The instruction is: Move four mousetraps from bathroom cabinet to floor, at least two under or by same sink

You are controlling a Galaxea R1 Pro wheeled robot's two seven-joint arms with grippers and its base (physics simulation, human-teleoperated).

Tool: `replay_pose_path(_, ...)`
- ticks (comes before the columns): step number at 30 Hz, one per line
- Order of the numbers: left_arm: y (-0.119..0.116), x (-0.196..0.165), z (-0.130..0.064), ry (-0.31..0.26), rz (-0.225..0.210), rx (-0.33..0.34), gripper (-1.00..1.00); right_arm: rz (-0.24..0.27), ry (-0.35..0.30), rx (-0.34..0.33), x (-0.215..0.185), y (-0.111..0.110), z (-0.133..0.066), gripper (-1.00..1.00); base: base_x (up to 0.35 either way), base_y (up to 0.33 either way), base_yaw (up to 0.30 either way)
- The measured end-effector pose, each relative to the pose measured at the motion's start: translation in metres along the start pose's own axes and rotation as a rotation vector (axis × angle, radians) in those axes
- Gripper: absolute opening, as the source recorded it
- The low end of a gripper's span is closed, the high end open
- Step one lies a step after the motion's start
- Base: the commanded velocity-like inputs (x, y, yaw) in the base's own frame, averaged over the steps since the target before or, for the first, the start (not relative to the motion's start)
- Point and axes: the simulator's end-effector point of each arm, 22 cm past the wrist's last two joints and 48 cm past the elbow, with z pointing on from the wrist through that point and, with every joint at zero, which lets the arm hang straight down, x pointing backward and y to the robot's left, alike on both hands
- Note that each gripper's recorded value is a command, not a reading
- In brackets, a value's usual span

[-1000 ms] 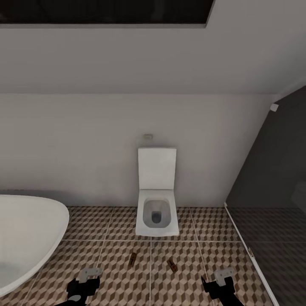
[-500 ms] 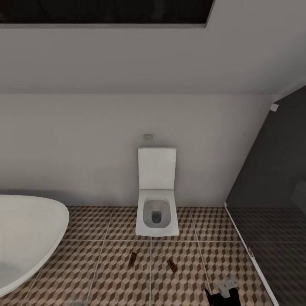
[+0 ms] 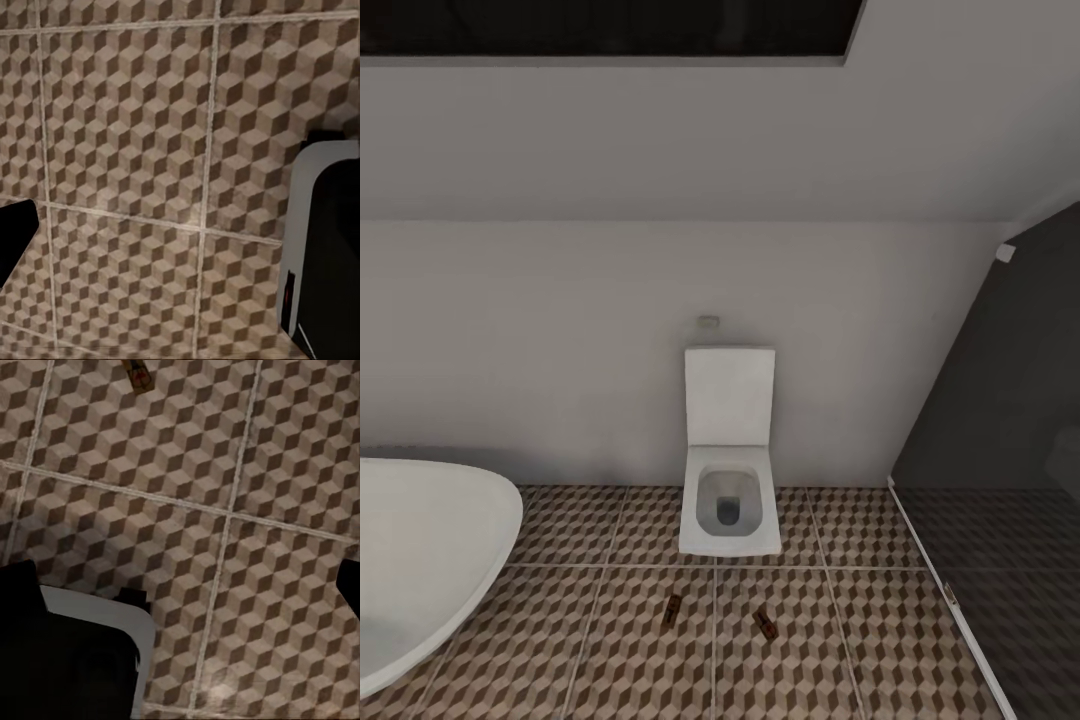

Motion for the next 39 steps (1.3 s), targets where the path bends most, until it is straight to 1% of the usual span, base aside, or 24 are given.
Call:
replay_pose_path(1, 0.0, 0.006, -0.001, 0.007, 0.002, 0.001, 1.0, 0.0, 0.021, -0.003, 0.009, 0.002, -0.002, 1.0, 0.0, 0.0, 0.0)
replay_pose_path(2, 0.0, 0.015, -0.003, 0.019, 0.006, 0.002, 1.0, 0.002, 0.06, -0.007, 0.027, 0.005, -0.007, 1.0, 0.0, 0.0, 0.0)
replay_pose_path(4, -0.001, 0.025, -0.006, 0.032, 0.01, 0.003, 1.0, 0.012, 0.112, -0.01, 0.053, 0.008, -0.015, 1.0, 0.0, 0.0, 0.0)
replay_pose_path(5, -0.001, 0.027, -0.006, 0.035, 0.012, 0.004, 1.0, 0.019, 0.127, -0.009, 0.061, 0.009, -0.018, 1.0, 0.0, 0.0, 0.0)
replay_pose_path(6, -0.001, 0.031, -0.007, 0.039, 0.013, 0.003, 1.0, 0.039, 0.152, -0.003, 0.075, 0.01, -0.024, 1.0, 0.0, 0.0, 0.0)
replay_pose_path(7, -0.001, 0.032, -0.007, 0.041, 0.014, 0.003, 1.0, 0.051, 0.164, 0.001, 0.083, 0.01, -0.027, 1.0, 0.0, 0.0, 0.0)
replay_pose_path(8, -0.001, 0.033, -0.008, 0.042, 0.014, 0.003, 1.0, 0.082, 0.186, 0.012, 0.097, 0.01, -0.033, 1.0, 0.0, 0.0, 0.0)
replay_pose_path(9, -0.001, 0.034, -0.008, 0.043, 0.014, 0.004, 1.0, 0.099, 0.197, 0.019, 0.103, 0.01, -0.036, 1.0, 0.0, 0.0, 0.0)
replay_pose_path(10, -0.001, 0.035, -0.008, 0.044, 0.014, 0.004, 1.0, 0.136, 0.216, 0.036, 0.115, 0.009, -0.042, 1.0, 0.0, 0.0, 0.0)
replay_pose_path(11, -0.001, 0.036, -0.009, 0.045, 0.014, 0.004, 1.0, 0.155, 0.227, 0.044, 0.121, 0.008, -0.045, 1.0, 0.0, 0.0, 0.0)
replay_pose_path(12, -0.003, 0.036, -0.009, 0.046, 0.013, 0.006, 1.0, 0.188, 0.249, 0.058, 0.131, 0.008, -0.049, 1.0, 0.0, 0.0, 0.0)
replay_pose_path(14, -0.006, 0.037, -0.01, 0.047, 0.012, 0.009, 1.0, 0.215, 0.278, 0.067, 0.141, 0.008, -0.054, 1.0, 0.0, 0.0, 0.0)
replay_pose_path(15, -0.01, 0.037, -0.01, 0.048, 0.011, 0.013, 1.0, 0.232, 0.314, 0.07, 0.151, 0.01, -0.057, 1.0, 0.0, 0.0, 0.0)
replay_pose_path(16, -0.012, 0.037, -0.011, 0.048, 0.01, 0.015, 1.0, 0.239, 0.335, 0.07, 0.156, 0.011, -0.059, 1.0, 0.0, 0.0, 0.0)
replay_pose_path(17, -0.015, 0.038, -0.011, 0.049, 0.009, 0.019, 1.0, 0.25, 0.376, 0.068, 0.165, 0.014, -0.063, 1.0, 0.0, 0.0, 0.0)
replay_pose_path(19, -0.018, 0.038, -0.012, 0.05, 0.007, 0.021, 1.0, 0.258, 0.416, 0.064, 0.173, 0.017, -0.067, 1.0, 0.0, 0.0, 0.0)
replay_pose_path(20, -0.02, 0.038, -0.012, 0.05, 0.007, 0.023, 1.0, 0.264, 0.447, 0.06, 0.179, 0.019, -0.07, 1.0, 0.0, 0.0, 0.0)
replay_pose_path(22, -0.021, 0.04, -0.013, 0.061, 0.009, 0.026, 1.0, 0.27, 0.478, 0.058, 0.185, 0.022, -0.073, 1.0, 0.0, 0.0, 0.0)
replay_pose_path(25, -0.023, 0.054, -0.014, 0.122, 0.024, 0.03, 1.0, 0.274, 0.497, 0.055, 0.189, 0.026, -0.075, 1.0, 0.0, 0.0, 0.0)
replay_pose_path(26, -0.023, 0.062, -0.015, 0.161, 0.033, 0.031, 1.0, 0.275, 0.502, 0.054, 0.19, 0.027, -0.075, 1.0, 0.0, 0.0, 0.0)
replay_pose_path(30, -0.023, 0.079, -0.019, 0.24, 0.051, 0.033, 1.0, 0.28, 0.504, 0.051, 0.19, 0.03, -0.076, 1.0, 0.0, 0.0, 0.0)
replay_pose_path(34, -0.022, 0.086, -0.021, 0.274, 0.059, 0.031, 1.0, 0.285, 0.498, 0.046, 0.187, 0.035, -0.074, 1.0, 0.0, 0.0, 0.0)
replay_pose_path(39, -0.024, 0.086, -0.021, 0.275, 0.061, 0.038, 1.0, 0.284, 0.492, 0.038, 0.185, 0.04, -0.073, 1.0, 0.0, 0.0, 0.0)
